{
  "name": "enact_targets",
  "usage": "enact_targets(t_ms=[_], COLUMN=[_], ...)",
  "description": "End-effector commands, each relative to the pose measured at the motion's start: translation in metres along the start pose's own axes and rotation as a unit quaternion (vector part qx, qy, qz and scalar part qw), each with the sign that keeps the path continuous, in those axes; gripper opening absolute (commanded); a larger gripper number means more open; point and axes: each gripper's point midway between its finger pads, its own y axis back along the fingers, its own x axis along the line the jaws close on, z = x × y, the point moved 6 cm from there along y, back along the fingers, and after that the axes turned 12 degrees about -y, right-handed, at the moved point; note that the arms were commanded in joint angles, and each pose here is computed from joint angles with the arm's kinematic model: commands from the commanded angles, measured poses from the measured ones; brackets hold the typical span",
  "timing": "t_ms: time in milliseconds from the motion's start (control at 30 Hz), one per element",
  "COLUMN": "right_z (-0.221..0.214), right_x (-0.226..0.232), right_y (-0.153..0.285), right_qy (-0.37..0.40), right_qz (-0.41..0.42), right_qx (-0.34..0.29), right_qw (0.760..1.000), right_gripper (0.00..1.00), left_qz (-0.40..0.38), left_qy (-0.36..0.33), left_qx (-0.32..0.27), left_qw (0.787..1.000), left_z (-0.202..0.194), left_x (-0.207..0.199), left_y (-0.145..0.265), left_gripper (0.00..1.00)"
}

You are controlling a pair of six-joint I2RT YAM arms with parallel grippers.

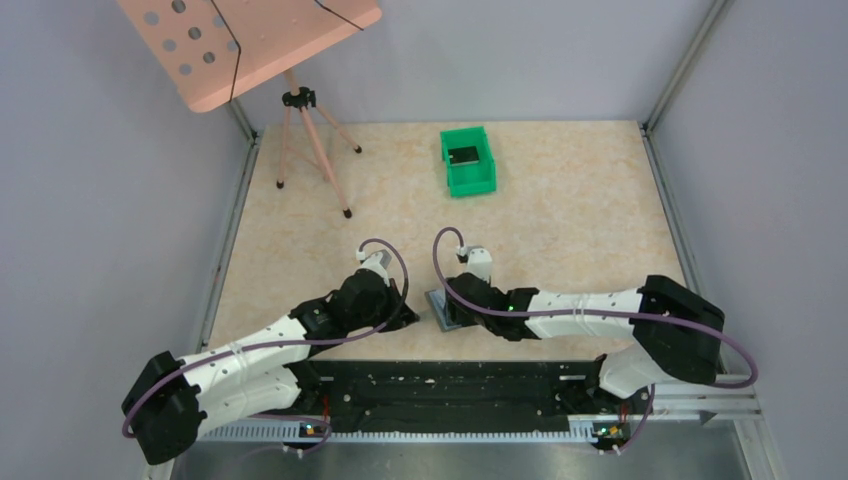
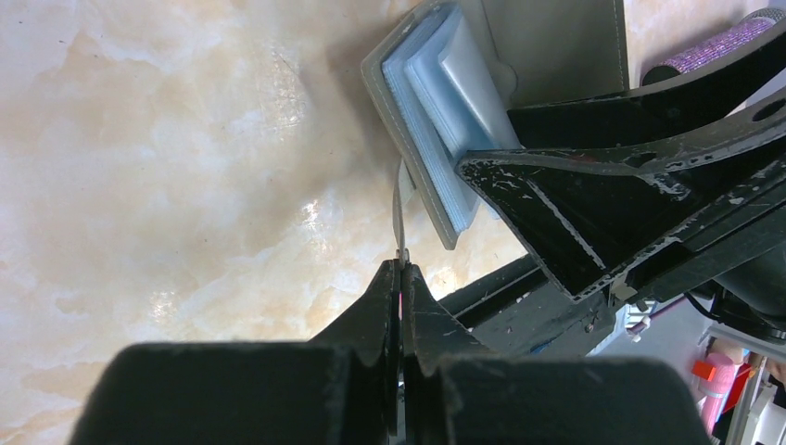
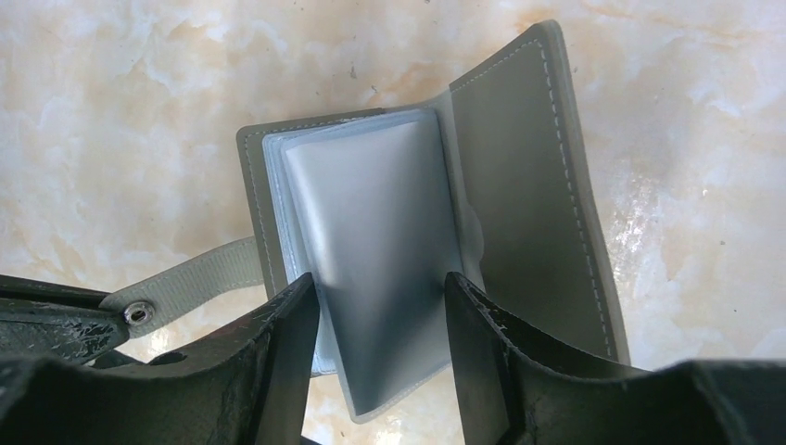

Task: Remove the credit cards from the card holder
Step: Open the card holder at the center of the board.

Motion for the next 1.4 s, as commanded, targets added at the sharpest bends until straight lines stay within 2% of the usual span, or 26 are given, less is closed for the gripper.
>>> enact_targets(t_ms=[0, 133, 933, 1133, 1367], right_z=[0.013, 0.014, 0.02, 0.024, 0.034], right_x=[0.008, 0.007, -0.037, -0.047, -0.045], right_y=[0.012, 0.015, 0.028, 0.029, 0.042], right_qy=[-0.006, -0.01, -0.027, -0.039, -0.05], right_qz=[0.013, 0.014, -0.058, -0.063, -0.056], right_qx=[-0.029, -0.034, -0.071, -0.072, -0.077], right_qw=[0.999, 0.999, 0.995, 0.995, 0.994], right_gripper=[0.5, 0.43, 0.36, 0.36, 0.45], left_qz=[0.0, 0.003, 0.011, 0.013, 0.011], left_qy=[0.0, 0.0, -0.001, -0.002, -0.003], left_qx=[-0.011, -0.009, -0.005, -0.003, -0.006], left_qw=[1.0, 1.0, 1.0, 1.0, 1.0], left_z=[0.003, 0.003, 0.001, 0.0, 0.001], left_x=[0.0, 0.001, 0.003, 0.005, 0.004], left_y=[-0.003, -0.004, -0.005, -0.005, -0.004], left_gripper=[0.0, 0.0, 0.0, 0.0, 0.0])
